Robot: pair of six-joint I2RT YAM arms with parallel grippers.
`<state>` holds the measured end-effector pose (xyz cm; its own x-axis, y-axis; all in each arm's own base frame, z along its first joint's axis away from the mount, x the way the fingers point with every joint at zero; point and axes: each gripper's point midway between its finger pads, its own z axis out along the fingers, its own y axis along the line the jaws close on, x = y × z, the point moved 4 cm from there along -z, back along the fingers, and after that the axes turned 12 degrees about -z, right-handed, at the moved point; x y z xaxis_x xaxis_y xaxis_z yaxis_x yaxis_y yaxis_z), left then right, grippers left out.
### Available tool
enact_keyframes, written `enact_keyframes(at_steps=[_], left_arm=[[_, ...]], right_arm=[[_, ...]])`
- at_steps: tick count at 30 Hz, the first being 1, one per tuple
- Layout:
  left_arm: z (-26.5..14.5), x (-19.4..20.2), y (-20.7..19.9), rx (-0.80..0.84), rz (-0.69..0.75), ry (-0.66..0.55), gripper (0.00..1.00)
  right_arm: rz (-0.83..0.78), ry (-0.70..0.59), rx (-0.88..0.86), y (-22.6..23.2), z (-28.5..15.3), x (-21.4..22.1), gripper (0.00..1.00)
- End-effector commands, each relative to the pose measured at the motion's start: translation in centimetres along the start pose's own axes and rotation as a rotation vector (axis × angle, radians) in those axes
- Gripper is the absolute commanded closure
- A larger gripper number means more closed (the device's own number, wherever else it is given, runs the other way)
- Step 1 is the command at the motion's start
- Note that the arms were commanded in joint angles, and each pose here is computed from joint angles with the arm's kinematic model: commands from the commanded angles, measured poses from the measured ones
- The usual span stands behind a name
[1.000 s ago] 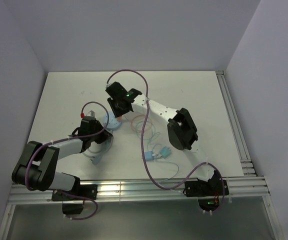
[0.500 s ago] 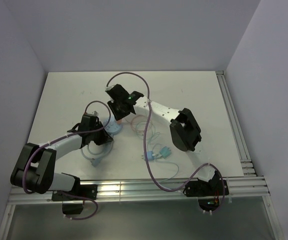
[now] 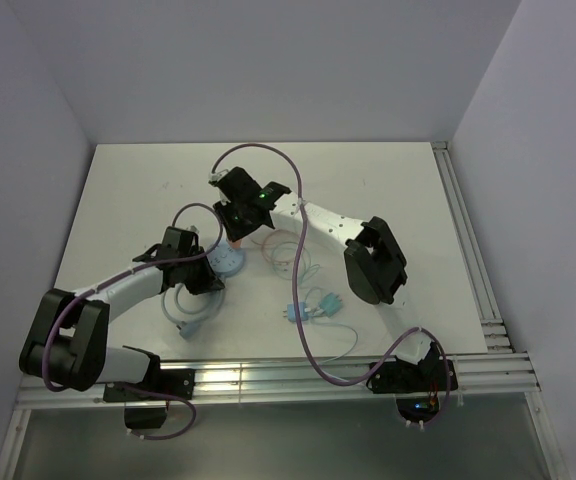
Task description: Insert the plug
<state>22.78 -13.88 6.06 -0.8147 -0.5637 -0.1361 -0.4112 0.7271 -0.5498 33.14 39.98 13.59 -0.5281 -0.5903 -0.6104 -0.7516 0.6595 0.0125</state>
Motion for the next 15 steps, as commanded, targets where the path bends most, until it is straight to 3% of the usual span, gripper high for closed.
enact_keyframes(at_steps=[1,15], left_arm=[[-0.2,0.2,-0.3,0.006,0.020,0.013,1.00],[-0.6,0.2,-0.5,0.043,0.014,-0.010,1.00]], right_arm=[[-0.018,-0.100,-0.018,0.5,-2.5,-2.9,1.00],[0.001,-0.053,-0.059,1.2,0.4,-1.6,1.00]])
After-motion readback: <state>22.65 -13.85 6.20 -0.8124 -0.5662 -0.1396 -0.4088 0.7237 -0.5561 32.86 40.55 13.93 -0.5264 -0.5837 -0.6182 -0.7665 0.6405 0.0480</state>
